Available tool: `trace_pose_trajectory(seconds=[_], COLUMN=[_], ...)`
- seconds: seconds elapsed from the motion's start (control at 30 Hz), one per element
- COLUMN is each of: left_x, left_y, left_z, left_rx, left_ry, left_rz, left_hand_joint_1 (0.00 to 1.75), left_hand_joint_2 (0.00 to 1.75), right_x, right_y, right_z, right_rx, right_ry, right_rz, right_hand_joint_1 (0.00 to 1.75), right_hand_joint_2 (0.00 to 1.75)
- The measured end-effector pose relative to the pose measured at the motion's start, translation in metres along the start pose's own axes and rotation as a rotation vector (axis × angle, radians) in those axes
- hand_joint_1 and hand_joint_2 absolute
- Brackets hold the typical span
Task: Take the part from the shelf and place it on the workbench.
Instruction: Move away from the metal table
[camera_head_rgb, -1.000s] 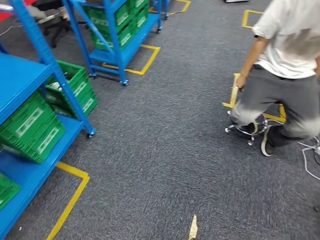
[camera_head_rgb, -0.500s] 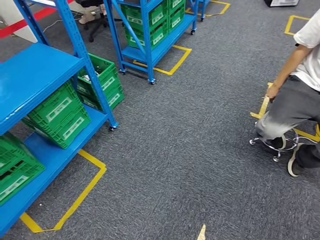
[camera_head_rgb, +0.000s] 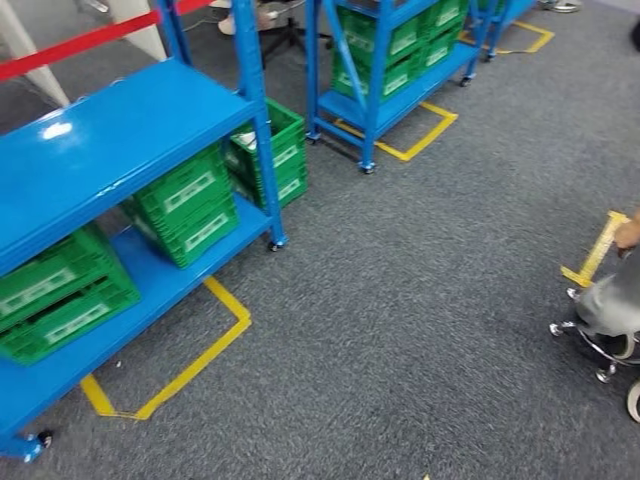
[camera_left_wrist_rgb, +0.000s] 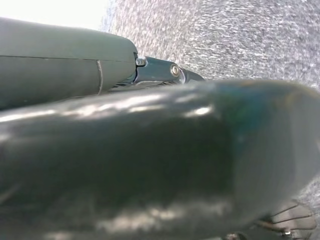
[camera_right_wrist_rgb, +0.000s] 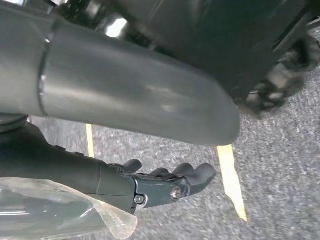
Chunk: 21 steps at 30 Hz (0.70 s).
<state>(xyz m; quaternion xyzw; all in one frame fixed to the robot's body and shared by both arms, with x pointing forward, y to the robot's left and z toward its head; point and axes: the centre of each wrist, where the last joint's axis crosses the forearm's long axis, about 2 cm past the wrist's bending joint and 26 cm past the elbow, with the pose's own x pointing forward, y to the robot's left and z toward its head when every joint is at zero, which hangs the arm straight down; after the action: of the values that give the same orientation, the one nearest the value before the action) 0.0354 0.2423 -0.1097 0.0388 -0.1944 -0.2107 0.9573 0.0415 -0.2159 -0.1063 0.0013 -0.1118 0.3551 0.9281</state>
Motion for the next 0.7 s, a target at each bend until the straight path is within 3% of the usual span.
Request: trace_pose_trajectory(seconds=[0.7], left_x=[-0.0024], left_y=[0.0006], left_z=[0.0005], left_rx=[0.006], left_ry=[-0.022], left_rz=[-0.013], left_hand_joint_1=[0.0], left_hand_joint_2=[0.0], right_x=[-0.0044], right_y=[0.0034], right_z=[0.0005], right_rx=[0.006], right_ry=[0.012], right_rz=[-0.012], right_hand_joint_1=[0.0], right_hand_joint_2=[0.0])
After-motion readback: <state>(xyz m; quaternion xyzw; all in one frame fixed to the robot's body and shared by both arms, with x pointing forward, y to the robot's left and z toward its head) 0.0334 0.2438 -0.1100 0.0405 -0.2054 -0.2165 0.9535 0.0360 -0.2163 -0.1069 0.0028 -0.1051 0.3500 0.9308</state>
